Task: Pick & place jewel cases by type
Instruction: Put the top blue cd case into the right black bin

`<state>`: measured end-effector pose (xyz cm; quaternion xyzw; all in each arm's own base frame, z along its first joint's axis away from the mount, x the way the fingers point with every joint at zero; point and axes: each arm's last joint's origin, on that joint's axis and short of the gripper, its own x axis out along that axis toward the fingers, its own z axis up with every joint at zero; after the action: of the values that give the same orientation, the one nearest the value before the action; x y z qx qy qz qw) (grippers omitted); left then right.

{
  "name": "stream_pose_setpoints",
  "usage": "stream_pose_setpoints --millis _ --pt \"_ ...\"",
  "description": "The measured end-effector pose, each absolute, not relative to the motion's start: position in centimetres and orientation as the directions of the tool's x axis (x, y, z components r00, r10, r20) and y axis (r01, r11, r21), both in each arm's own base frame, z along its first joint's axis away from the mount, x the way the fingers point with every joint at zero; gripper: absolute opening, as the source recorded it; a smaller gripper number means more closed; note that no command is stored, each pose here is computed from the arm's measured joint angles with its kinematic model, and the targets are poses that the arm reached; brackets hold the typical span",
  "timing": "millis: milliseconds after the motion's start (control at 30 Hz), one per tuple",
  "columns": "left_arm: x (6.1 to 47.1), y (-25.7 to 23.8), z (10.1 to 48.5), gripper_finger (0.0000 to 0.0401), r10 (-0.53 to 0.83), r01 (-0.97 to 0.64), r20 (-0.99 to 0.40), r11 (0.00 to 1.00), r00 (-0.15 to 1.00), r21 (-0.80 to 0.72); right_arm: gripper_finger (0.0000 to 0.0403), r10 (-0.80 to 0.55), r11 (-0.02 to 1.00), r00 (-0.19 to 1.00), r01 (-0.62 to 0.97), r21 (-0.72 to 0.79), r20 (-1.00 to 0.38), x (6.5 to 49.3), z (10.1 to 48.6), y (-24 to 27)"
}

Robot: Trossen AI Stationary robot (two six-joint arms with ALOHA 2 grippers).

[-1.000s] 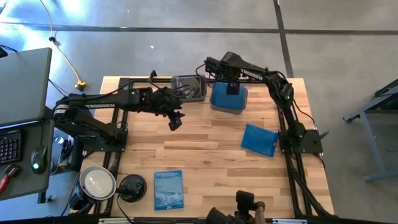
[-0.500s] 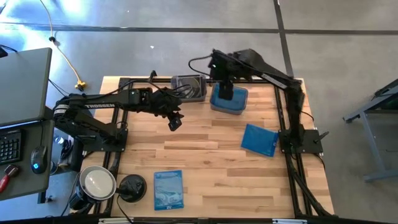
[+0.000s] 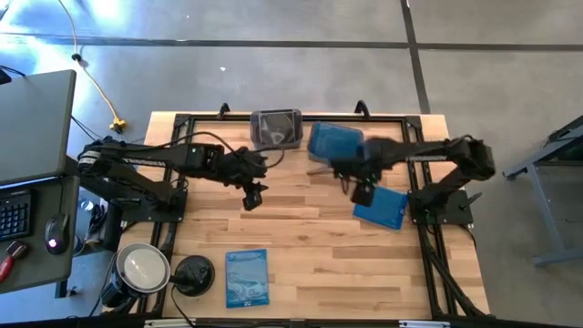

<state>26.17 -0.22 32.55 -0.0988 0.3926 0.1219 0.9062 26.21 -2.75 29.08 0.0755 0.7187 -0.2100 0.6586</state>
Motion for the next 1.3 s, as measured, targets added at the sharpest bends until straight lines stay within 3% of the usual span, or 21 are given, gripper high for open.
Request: stream_pose_setpoints --millis 100,200,533,733,833,933,1100,1200,1300 --pt "26.1 -1.1 32.6 0.0177 0.153 -0.285 -0.731 0.957 0.664 -0.059 0.0183 -0.072 0.899 -0.154 0.417 -0.13 -0.986 23.5 24.8 -1.8" --pt "26.1 -1.7 32.6 0.0177 0.141 -0.265 -0.73 0.963 0.668 -0.056 0.0178 0.001 0.897 -0.099 0.44 -0.043 -0.995 21.4 21.1 -1.3" --pt "26.1 -2.0 32.6 0.0177 0.14 -0.274 -0.728 0.959 0.671 -0.067 0.0177 -0.026 0.911 0.062 0.411 0.001 -0.998 18.8 13.5 -1.3" --pt "26.2 -1.8 32.8 0.0177 0.202 -0.314 -0.702 0.949 0.683 -0.032 0.0177 -0.04 0.92 0.263 0.386 0.067 -0.964 20.7 13.6 -1.4" --pt "26.4 -1.8 32.9 0.0177 0.217 -0.324 -0.687 0.946 0.694 -0.029 0.0177 -0.004 0.94 0.447 0.307 0.149 -0.895 22.9 14.2 -1.3" --pt "26.5 -1.8 33.0 0.0177 0.219 -0.326 -0.673 0.945 0.706 -0.035 0.0177 0.02 0.959 0.516 0.232 0.162 -0.856 24.3 14.8 -0.8" --pt "26.6 -1.8 32.8 0.0177 0.22 -0.326 -0.681 0.945 0.699 -0.03 0.0177 -0.056 0.986 0.492 0.166 0.03 -0.869 25.4 16.3 1.1" --pt "26.8 -1.8 32.3 0.0177 0.228 -0.331 -0.699 0.944 0.678 -0.013 0.0177 -0.149 0.985 0.404 0.139 -0.101 -0.902 25.1 16.7 2.4" --pt "27.5 -1.9 32.0 0.0177 0.233 -0.334 -0.698 0.942 0.677 -0.01 0.0177 -0.137 0.982 0.331 0.169 -0.084 -0.933 24.6 15.8 2.8"
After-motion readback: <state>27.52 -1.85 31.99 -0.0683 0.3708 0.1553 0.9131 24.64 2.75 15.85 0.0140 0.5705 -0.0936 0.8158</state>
